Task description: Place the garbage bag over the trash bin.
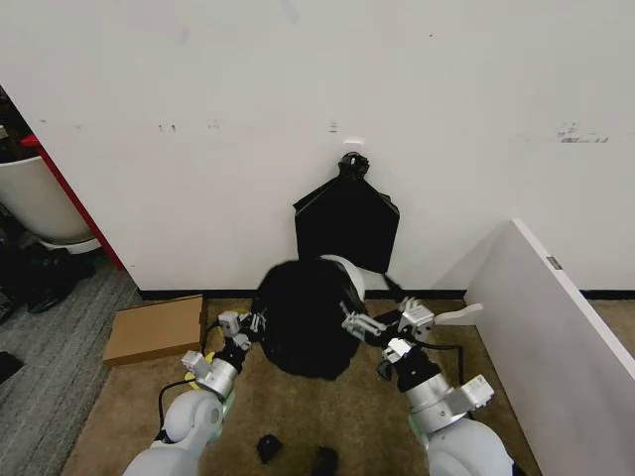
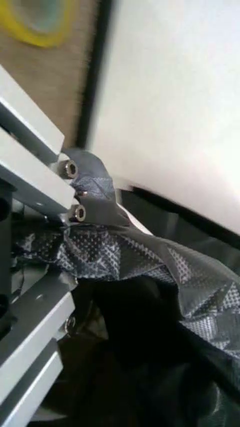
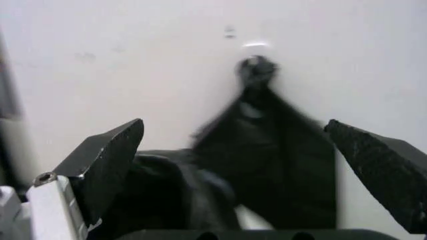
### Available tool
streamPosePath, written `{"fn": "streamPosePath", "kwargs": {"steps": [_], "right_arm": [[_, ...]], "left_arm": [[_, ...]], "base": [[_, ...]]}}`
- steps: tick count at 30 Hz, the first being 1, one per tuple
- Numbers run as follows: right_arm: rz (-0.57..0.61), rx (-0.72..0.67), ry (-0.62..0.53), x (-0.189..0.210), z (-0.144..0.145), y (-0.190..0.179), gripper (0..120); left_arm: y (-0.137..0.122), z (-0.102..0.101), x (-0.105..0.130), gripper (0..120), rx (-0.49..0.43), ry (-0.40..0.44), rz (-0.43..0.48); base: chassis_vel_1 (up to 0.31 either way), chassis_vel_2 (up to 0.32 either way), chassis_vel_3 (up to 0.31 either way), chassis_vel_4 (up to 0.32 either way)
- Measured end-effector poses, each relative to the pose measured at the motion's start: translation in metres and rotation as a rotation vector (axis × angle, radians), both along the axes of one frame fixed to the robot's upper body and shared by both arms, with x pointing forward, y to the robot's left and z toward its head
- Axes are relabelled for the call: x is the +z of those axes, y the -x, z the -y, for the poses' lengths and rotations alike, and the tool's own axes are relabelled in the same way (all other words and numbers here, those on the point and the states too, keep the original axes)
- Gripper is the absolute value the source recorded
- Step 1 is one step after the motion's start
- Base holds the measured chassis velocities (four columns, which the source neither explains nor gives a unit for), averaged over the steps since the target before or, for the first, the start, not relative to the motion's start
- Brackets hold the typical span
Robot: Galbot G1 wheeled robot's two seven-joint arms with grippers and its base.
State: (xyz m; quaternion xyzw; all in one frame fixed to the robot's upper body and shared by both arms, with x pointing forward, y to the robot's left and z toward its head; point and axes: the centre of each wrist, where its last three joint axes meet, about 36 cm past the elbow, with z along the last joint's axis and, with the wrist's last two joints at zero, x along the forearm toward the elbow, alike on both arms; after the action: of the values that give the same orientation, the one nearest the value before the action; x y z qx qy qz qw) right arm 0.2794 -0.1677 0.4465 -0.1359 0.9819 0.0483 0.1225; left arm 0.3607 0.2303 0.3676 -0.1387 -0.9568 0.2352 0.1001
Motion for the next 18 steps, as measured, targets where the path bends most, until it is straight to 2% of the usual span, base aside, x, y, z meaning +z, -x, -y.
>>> {"fn": "streamPosePath", "kwargs": {"steps": [2, 5, 6, 7, 9, 12, 18], "right_arm": [[-0.02, -0.055, 0.017, 0.001, -0.001, -0.001, 100], [-0.053, -0.105, 0.016, 0.001, -0.002, -0.001, 100], [-0.059, -0.111, 0.014, 0.001, -0.002, -0.001, 100], [-0.059, -0.111, 0.014, 0.001, -0.002, -0.001, 100], [-0.072, -0.115, 0.008, 0.001, -0.003, -0.002, 100], [-0.1, -0.108, -0.008, 0.001, -0.005, -0.001, 100], [-0.124, -0.105, -0.015, 0.0, -0.006, -0.002, 100]], "left_arm": [[0.011, 0.007, 0.022, 0, 0.02, -0.024, -0.116], [0.019, 0.017, 0.055, 0, 0.03, -0.08, -0.367], [0.019, 0.02, 0.062, 0, 0.022, -0.097, -0.425], [0.019, 0.02, 0.062, 0, 0.022, -0.097, -0.425], [0.018, 0.024, 0.074, 0, 0.004, -0.128, -0.526], [0.012, 0.028, 0.072, 0, -0.013, -0.138, -0.626], [-0.002, 0.037, 0.042, 0, 0.019, -0.15, -0.675]], "base": [[0.0, 0.0, 0.0, 0.0], [0.0, 0.0, 0.0, 0.0], [0.0, 0.0, 0.0, 0.0], [0.0, 0.0, 0.0, 0.0], [0.0, 0.0, 0.0, 0.0], [0.0, 0.0, 0.0, 0.0], [0.0, 0.0, 0.0, 0.0]]}}
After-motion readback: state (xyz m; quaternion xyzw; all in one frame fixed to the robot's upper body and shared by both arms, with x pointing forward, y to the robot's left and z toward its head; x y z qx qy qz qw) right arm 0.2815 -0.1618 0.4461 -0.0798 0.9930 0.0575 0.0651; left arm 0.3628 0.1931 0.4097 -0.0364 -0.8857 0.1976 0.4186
